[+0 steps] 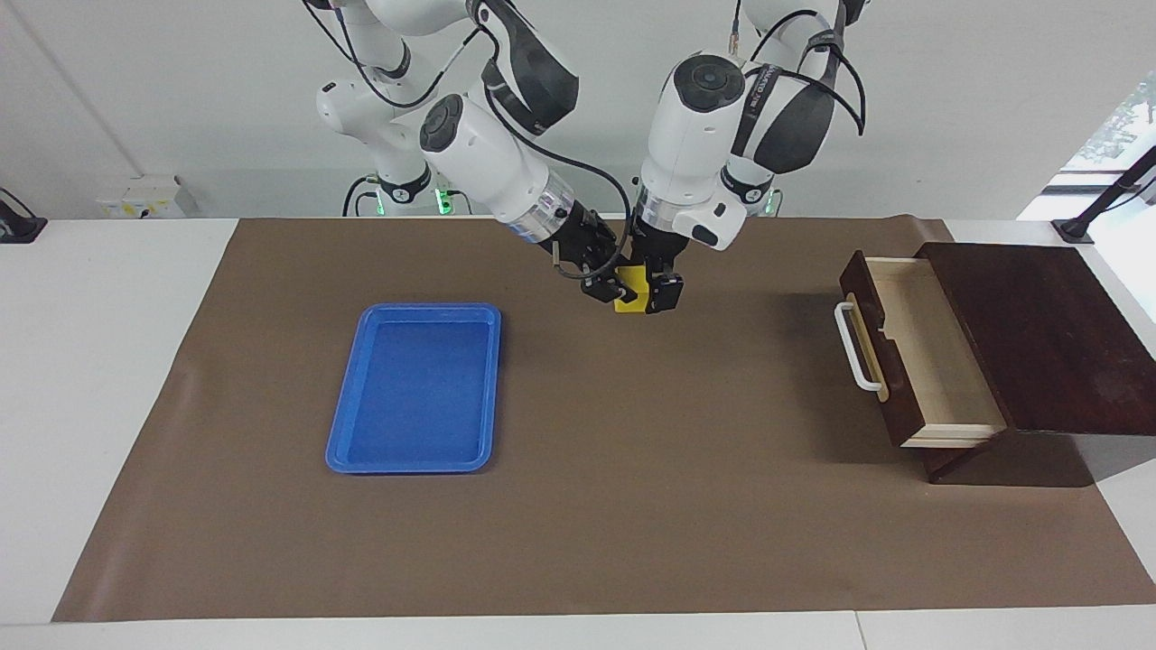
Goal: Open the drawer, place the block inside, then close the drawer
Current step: 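Close the left gripper on the yellow block beside the right gripper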
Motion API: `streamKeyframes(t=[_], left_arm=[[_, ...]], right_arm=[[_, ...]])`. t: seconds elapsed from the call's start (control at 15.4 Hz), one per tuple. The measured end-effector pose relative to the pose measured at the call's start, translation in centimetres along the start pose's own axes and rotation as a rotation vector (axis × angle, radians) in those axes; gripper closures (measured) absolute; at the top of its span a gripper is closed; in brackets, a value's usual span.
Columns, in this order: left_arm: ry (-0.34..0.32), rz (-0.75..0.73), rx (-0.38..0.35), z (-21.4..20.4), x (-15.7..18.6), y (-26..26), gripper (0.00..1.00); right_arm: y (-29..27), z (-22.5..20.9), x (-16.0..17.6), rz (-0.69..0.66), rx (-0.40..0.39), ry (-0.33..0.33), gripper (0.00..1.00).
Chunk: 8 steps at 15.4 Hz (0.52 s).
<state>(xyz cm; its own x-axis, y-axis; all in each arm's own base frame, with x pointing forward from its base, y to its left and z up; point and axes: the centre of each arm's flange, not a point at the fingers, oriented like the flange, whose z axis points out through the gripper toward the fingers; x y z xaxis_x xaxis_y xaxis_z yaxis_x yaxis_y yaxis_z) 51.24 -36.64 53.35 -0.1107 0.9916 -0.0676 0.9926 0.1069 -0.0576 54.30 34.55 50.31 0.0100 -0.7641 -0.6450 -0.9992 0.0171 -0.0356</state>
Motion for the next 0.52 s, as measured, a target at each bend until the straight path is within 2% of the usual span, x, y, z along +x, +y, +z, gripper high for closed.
streamKeyframes(t=[0.06,0.13,0.52], left_arm=[[0.003,0.005,-0.005,-0.04,0.02,0.06,0.36],[0.003,0.013,-0.006,-0.05,0.04,0.08,0.42],[0.001,0.014,-0.008,-0.08,0.02,0.09,0.42]], right_arm=[[-0.01,0.02,0.11,0.002,-0.005,0.001,0.45],[-0.02,0.02,0.12,0.004,-0.006,0.001,0.45],[-0.05,-0.03,0.13,0.005,-0.006,0.001,0.45]])
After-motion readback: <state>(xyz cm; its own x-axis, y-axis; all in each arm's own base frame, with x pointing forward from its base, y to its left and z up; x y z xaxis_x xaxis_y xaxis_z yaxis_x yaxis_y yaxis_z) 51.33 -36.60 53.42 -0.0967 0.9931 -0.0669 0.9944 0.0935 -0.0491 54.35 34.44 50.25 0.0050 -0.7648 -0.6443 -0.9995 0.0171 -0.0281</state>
